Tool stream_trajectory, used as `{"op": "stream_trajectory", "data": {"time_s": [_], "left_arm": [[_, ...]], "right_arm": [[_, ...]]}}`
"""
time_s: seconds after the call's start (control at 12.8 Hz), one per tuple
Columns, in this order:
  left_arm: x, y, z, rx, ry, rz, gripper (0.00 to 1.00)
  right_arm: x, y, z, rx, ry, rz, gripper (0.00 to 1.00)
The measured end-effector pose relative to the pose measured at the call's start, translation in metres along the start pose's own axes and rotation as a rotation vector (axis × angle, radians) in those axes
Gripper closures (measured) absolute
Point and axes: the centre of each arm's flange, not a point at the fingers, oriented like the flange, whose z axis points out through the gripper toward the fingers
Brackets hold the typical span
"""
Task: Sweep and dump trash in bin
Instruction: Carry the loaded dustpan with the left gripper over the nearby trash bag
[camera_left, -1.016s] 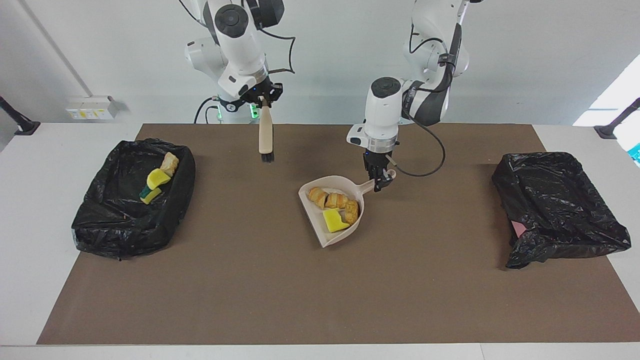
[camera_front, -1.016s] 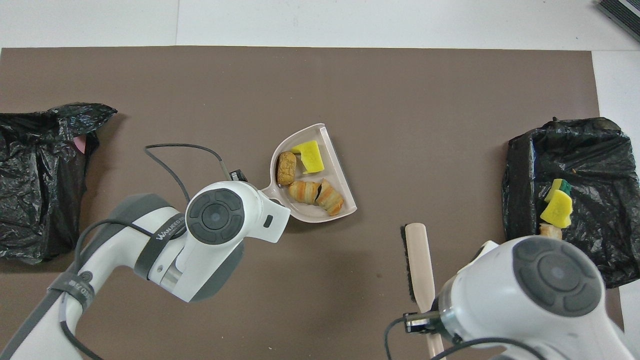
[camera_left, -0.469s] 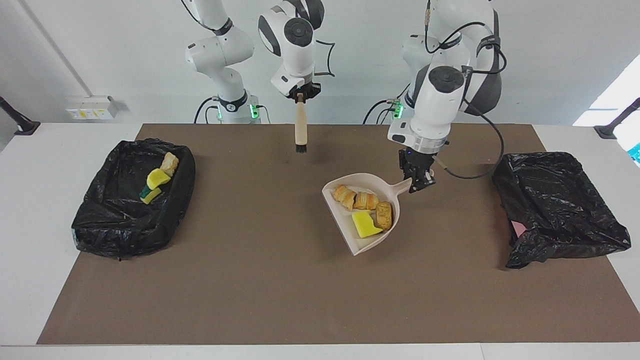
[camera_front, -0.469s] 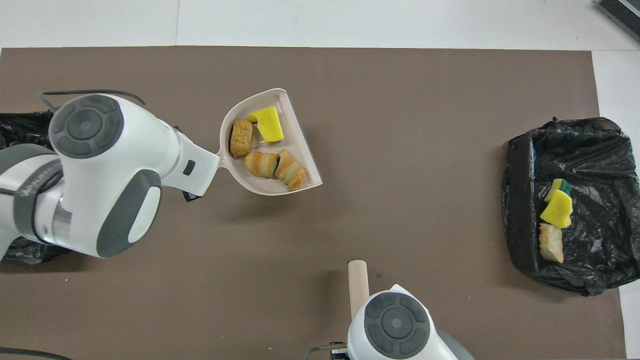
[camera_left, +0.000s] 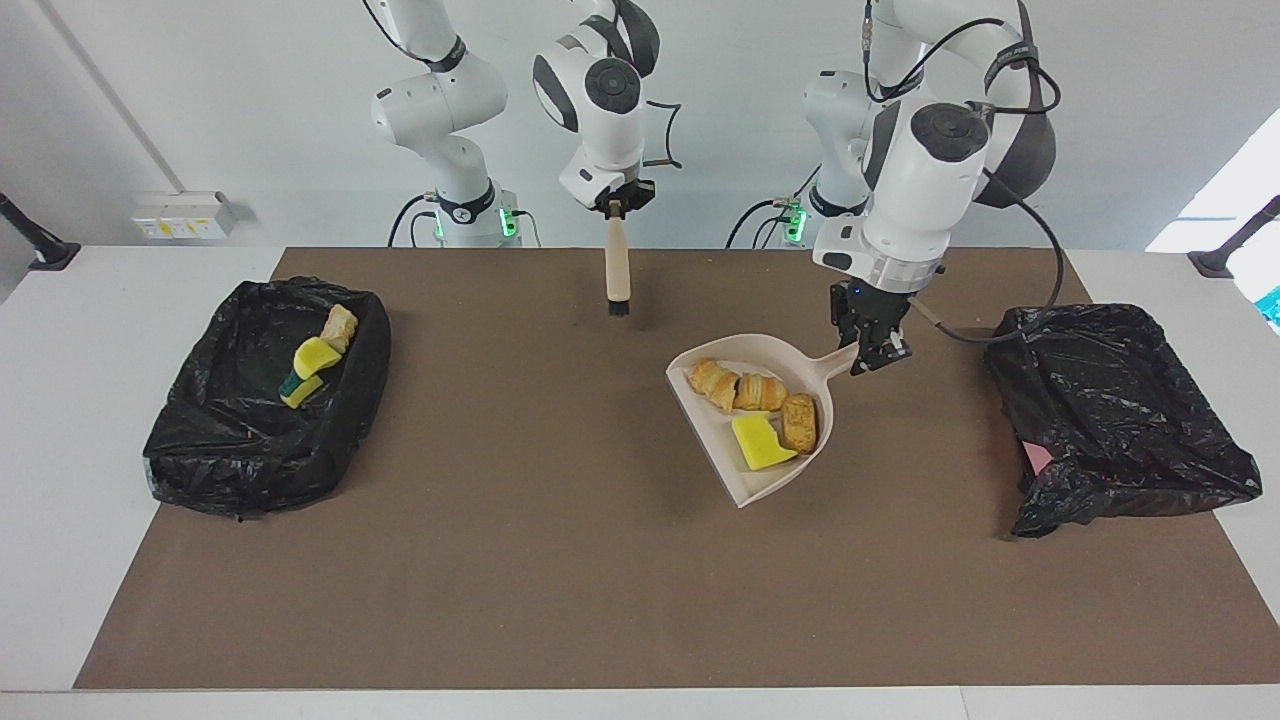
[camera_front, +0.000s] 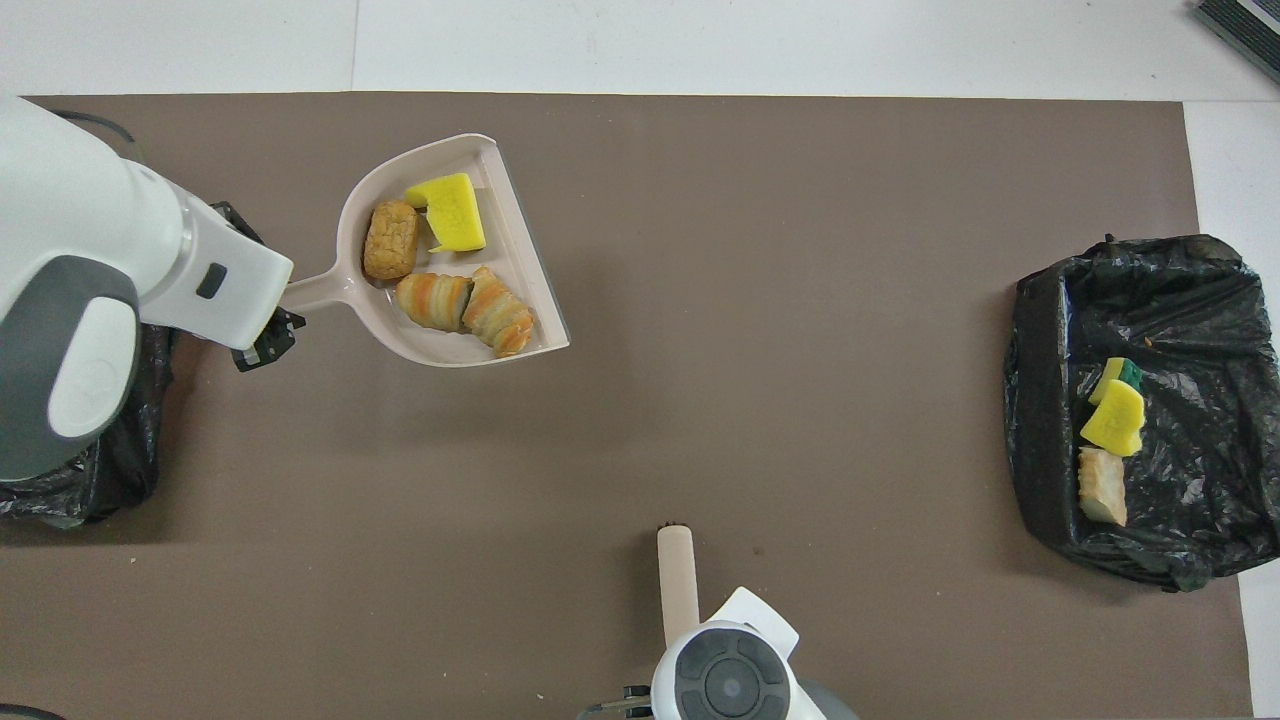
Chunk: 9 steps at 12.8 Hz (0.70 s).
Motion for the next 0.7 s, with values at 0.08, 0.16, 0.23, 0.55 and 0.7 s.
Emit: {"op": "stream_trajectory", "data": {"time_s": [0.08,0.16,0.23,0.55,0.7], "left_arm": [[-0.022,-0.01,0.001,-0.004,-0.004,0.013,0.69],[-0.043,-0.019,0.001,-0.007,-0.006,0.026,0.69],[-0.065,-0.028,0.002,-0.009,-0.008,0.041,0.69],[-0.172,-0.056,0.005,-0.025,0.036,0.114,0.69],[-0.227,-0.063,0.005,-0.022,0.063,0.16,0.69]], "right_arm": [[0.0,0.002,0.006,-0.001,0.003,0.003,0.75],[0.001,0.005,0.012,0.003,0.013,0.007,0.75],[0.003,0.007,0.018,0.009,0.025,0.012,0.75],[-0.006,0.003,0.041,0.0,0.04,-0.016,0.75],[-0.007,0.002,0.042,-0.002,0.039,-0.018,0.68]]}}
